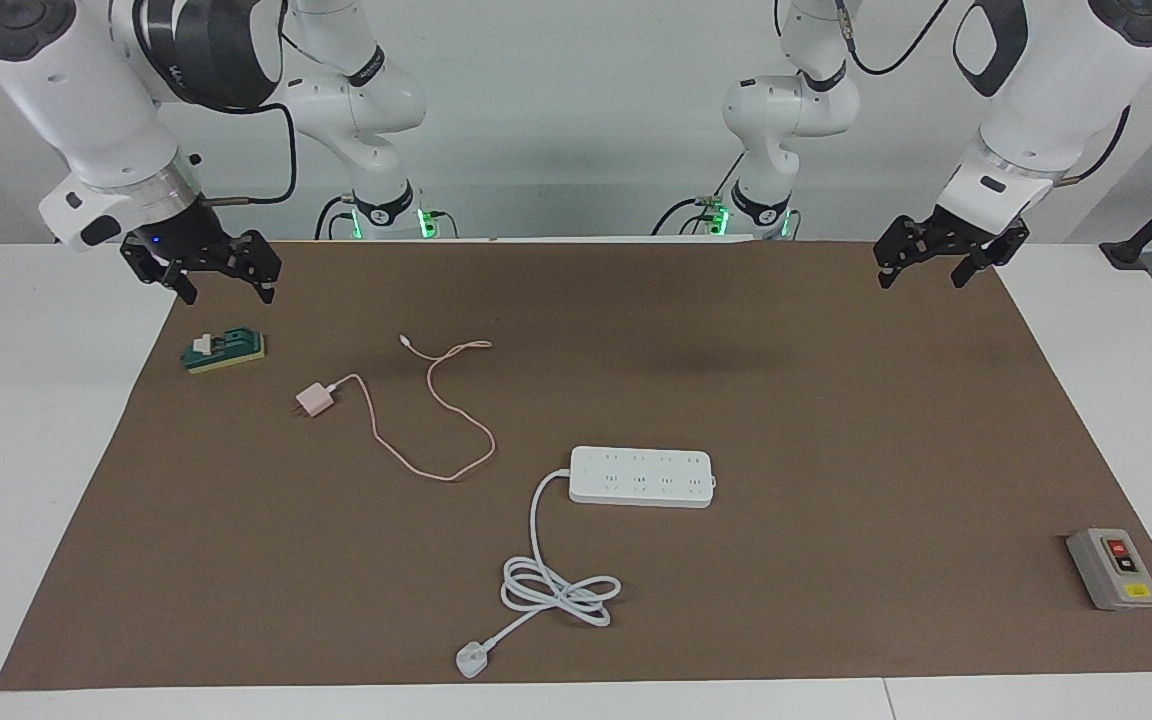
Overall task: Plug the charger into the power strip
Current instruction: 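Move the left gripper forward toward the white power strip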
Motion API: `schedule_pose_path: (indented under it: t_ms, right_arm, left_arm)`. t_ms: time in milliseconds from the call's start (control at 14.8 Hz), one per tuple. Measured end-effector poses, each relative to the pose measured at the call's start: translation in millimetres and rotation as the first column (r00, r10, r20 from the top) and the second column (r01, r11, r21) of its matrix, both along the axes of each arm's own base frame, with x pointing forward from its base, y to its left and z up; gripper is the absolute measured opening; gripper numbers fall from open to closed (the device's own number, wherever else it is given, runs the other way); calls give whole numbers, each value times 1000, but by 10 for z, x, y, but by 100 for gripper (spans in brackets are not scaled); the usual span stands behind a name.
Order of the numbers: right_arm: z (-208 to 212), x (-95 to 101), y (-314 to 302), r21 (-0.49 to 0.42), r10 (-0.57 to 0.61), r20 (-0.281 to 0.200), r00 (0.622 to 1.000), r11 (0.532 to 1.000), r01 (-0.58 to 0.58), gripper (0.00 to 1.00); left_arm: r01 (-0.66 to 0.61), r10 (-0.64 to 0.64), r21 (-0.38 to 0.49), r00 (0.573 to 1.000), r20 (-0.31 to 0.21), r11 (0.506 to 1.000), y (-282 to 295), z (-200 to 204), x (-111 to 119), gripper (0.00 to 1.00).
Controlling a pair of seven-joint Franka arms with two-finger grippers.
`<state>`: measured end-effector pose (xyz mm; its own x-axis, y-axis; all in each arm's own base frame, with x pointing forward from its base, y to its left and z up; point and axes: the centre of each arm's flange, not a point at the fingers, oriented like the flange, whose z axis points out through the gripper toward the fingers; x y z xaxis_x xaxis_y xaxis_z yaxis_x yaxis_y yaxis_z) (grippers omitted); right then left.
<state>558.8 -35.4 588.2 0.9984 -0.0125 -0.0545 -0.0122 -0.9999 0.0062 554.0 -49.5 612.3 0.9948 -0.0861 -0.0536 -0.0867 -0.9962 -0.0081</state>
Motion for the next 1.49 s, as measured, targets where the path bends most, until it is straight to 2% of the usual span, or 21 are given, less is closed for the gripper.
schedule_pose_path:
  t_ms: [474, 745, 1016, 1152, 1355, 1490]
  right_arm:
    - [-20, 2, 0, 1, 17, -4, 1000, 1000, -17, 100]
    - [-74, 0, 21, 6, 78, -15, 997, 997, -78, 100]
    - [-233, -24, 46, 19, 170, -48, 984, 985, -169, 100]
    - [-242, -26, 50, 22, 195, -50, 979, 981, -194, 100]
    - [-237, -28, 54, 25, 227, -48, 973, 974, -226, 100]
    - [-240, -29, 54, 26, 233, -49, 971, 972, -232, 100]
  left_arm:
    - [0, 0, 0, 1000, 0, 1000, 0, 0, 0, 100]
    - [0, 0, 0, 1000, -2, 1000, -2, -9, 1, 100]
    - [3, -3, -11, 1000, -16, 1000, -32, -77, 30, 100]
    - [-9, 8, -50, 1000, -15, 999, -21, -51, 29, 100]
    - [-78, 76, -158, 997, -21, 984, 102, -1, 39, 100]
    - [-109, 96, -208, 993, -70, 972, 88, -59, 25, 100]
